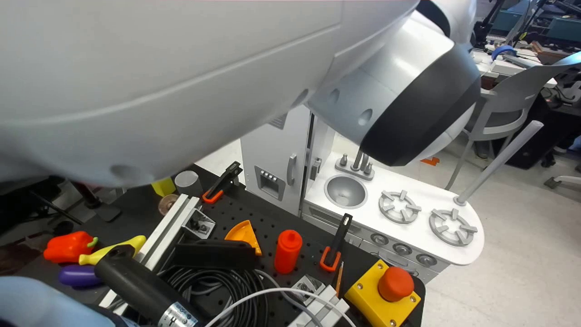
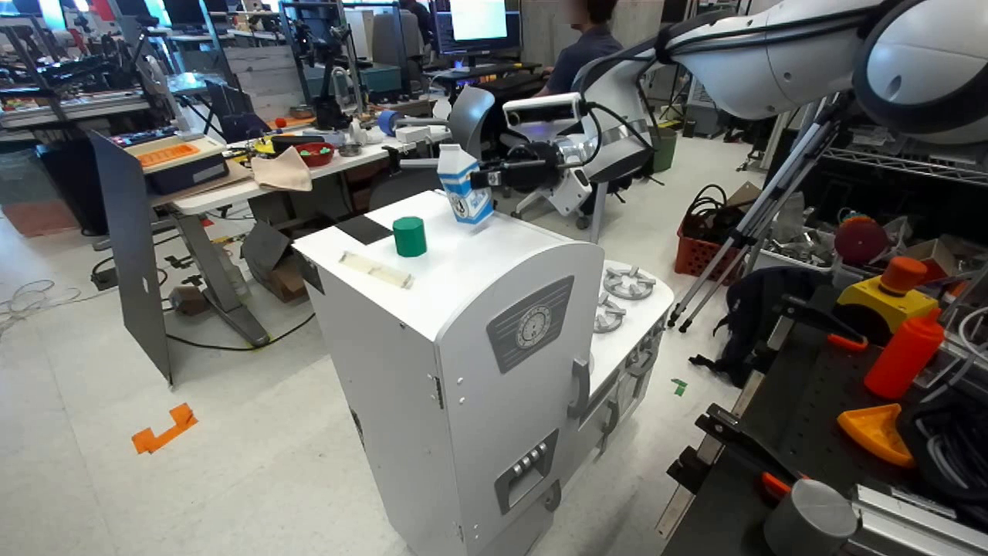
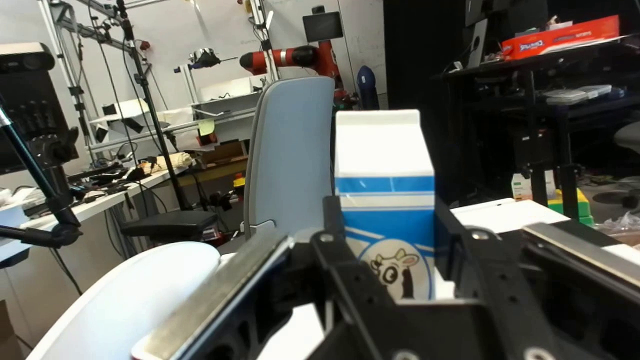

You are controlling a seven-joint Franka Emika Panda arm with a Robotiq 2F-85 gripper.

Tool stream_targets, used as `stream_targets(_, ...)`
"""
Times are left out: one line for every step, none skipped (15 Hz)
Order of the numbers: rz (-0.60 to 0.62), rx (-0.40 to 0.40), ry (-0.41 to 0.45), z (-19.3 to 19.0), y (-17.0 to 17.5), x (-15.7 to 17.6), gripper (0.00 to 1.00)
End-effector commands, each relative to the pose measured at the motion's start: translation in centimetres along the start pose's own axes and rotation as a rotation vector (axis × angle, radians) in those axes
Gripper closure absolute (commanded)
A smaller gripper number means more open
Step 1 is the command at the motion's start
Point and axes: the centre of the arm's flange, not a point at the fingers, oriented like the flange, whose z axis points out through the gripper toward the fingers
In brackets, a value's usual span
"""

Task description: Pick up the white box on the cabinet and put it in an upright position

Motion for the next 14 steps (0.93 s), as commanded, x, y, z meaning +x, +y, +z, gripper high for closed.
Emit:
stream_targets(0.027,-0.014,0.042,-1.9,-7.1,1.3,0.82)
stream_targets(0.024,-0.023,0.052,-1.8,-7.2,1.3,0.82)
stream_targets(0.023,-0.033,0.068,-1.7,-7.2,1.4,0.82)
stream_targets(0.011,-0.049,0.07,-1.6,-7.2,1.4,0.82)
stream_targets(0.004,-0.067,0.075,-1.4,-7.2,1.5,0.82)
stream_targets(-0.006,-0.081,0.078,-1.2,-7.1,1.5,0.82)
stream_targets(-0.019,-0.097,0.08,-1.0,-7.0,1.5,0.82)
stream_targets(-0.03,-0.115,0.081,-0.8,-7.0,1.4,0.82)
stream_targets(-0.038,-0.133,0.078,-0.6,-6.8,1.4,0.82)
stream_targets(-0.044,-0.148,0.075,-0.4,-6.6,1.4,0.82)
stream_targets(-0.045,-0.157,0.074,-0.3,-6.5,1.5,0.82)
stream_targets(-0.035,-0.163,0.071,-0.2,-6.3,1.5,0.32)
stream_targets(-0.027,-0.165,0.075,-0.1,-6.1,1.6,0.31)
stream_targets(-0.027,-0.167,0.073,-0.1,-6.0,1.5,0.26)
